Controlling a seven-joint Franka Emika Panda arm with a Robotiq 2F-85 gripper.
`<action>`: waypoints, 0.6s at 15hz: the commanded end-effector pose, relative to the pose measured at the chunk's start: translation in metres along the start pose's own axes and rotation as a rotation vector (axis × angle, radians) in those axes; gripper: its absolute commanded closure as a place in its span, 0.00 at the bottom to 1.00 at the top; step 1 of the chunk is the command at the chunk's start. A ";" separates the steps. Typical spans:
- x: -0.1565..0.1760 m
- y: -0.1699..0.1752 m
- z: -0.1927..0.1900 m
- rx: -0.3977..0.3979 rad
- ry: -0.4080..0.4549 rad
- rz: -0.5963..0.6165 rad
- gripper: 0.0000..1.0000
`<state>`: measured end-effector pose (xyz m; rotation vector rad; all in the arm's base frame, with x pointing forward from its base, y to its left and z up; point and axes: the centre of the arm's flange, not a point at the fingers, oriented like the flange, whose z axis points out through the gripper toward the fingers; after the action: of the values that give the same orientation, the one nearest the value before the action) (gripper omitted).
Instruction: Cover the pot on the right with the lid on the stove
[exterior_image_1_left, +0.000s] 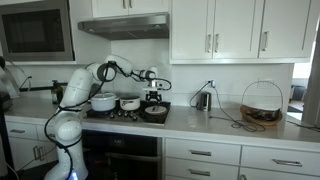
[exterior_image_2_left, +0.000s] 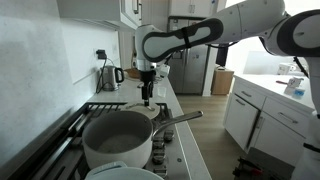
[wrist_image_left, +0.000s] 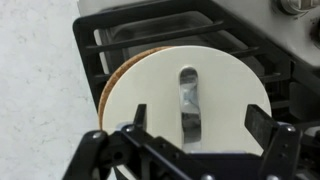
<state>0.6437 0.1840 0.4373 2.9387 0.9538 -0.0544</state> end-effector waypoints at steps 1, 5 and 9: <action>0.023 0.004 0.007 -0.017 0.029 -0.034 0.00; 0.036 0.012 0.020 -0.027 0.042 -0.040 0.00; 0.048 0.023 0.028 -0.059 0.042 -0.042 0.00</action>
<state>0.6754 0.1912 0.4080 2.9153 0.9715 0.0001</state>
